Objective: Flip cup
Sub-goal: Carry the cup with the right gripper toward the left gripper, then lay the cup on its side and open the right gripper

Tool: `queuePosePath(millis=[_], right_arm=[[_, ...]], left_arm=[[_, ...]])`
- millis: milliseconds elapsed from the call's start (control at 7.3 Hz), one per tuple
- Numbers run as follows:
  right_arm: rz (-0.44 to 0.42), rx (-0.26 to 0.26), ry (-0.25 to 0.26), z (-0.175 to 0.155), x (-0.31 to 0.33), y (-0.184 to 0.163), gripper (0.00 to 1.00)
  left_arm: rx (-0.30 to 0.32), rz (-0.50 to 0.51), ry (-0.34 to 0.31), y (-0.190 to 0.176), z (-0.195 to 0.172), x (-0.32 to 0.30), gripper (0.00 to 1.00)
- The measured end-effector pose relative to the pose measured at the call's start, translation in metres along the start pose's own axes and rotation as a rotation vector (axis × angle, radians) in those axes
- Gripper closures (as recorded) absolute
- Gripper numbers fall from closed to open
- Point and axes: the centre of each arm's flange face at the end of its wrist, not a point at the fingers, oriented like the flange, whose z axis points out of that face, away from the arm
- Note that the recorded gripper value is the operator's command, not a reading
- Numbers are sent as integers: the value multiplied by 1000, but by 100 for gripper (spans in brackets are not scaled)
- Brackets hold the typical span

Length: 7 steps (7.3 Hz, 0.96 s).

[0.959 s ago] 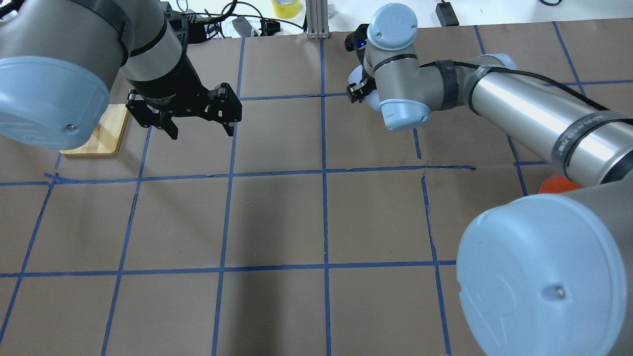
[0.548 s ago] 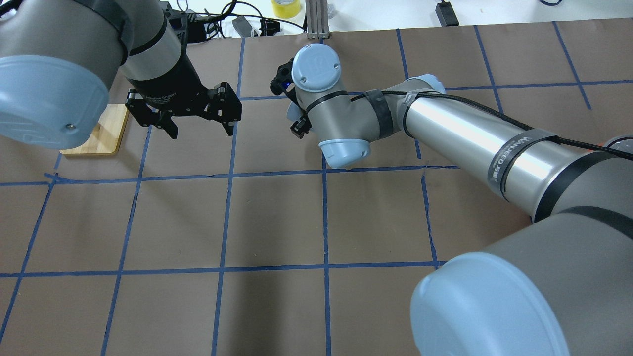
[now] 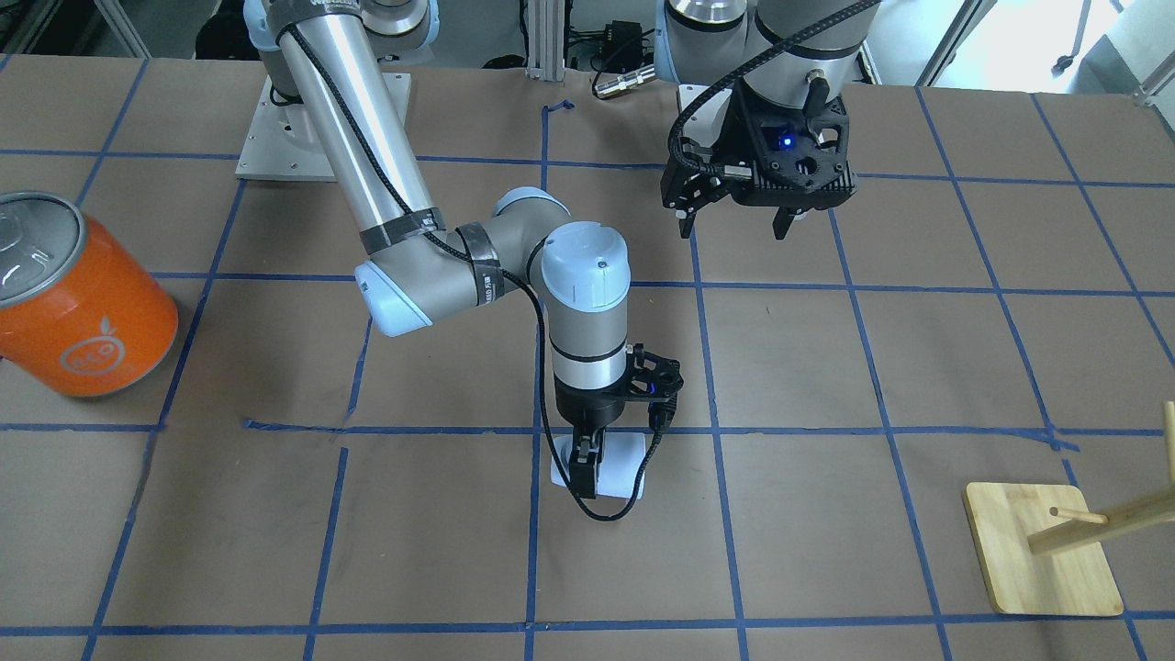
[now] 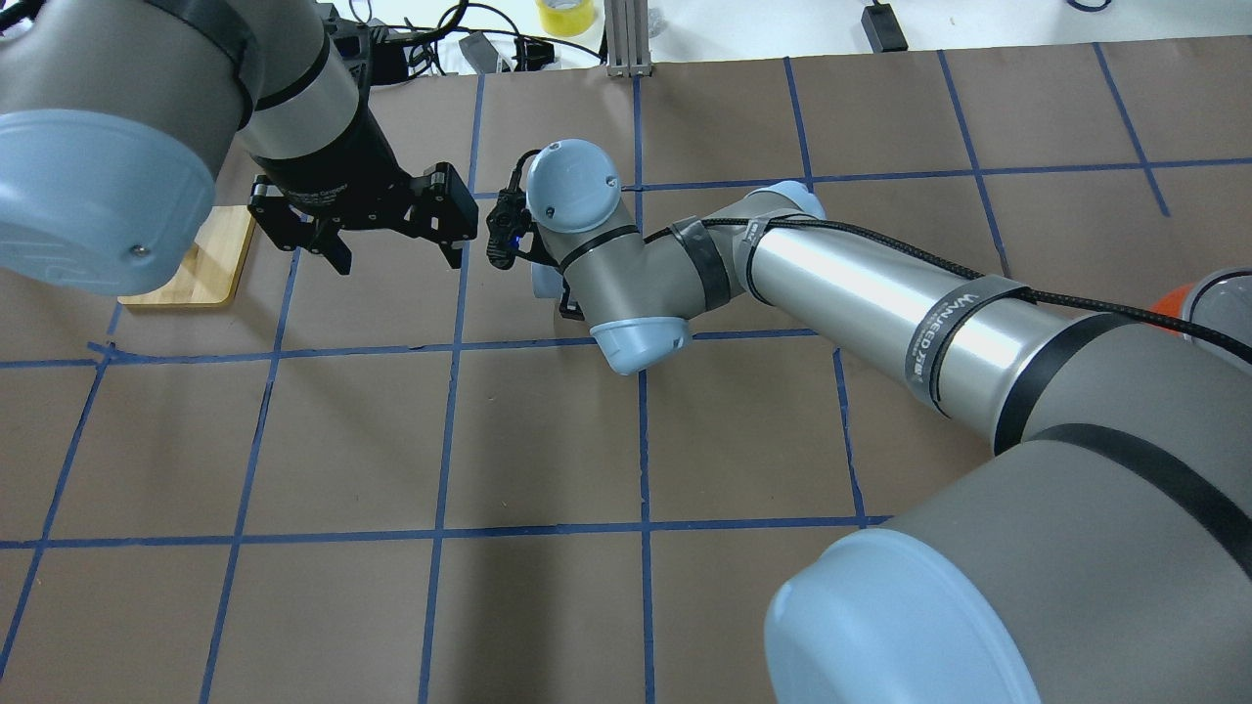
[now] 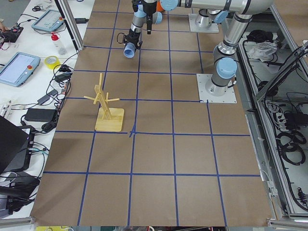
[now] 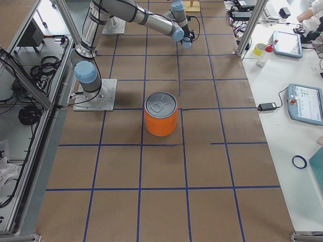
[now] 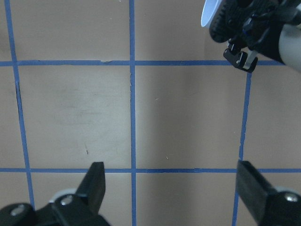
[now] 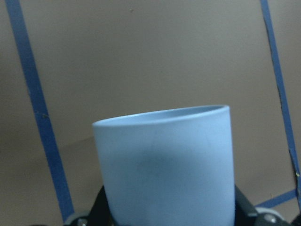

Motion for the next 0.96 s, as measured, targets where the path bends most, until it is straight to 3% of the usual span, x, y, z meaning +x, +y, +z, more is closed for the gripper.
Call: queuePosePath(millis=[274, 548, 959], right_arm=[[-96, 9, -16, 6, -10, -8, 65], [-112, 40, -42, 9, -16, -13, 60], [-110, 49, -53, 11, -17, -14, 11]], left_arm=[[1, -1, 0, 1, 0, 0, 0], [0, 0, 0, 1, 0, 0, 0], [-1, 0, 1, 1, 0, 0, 0]])
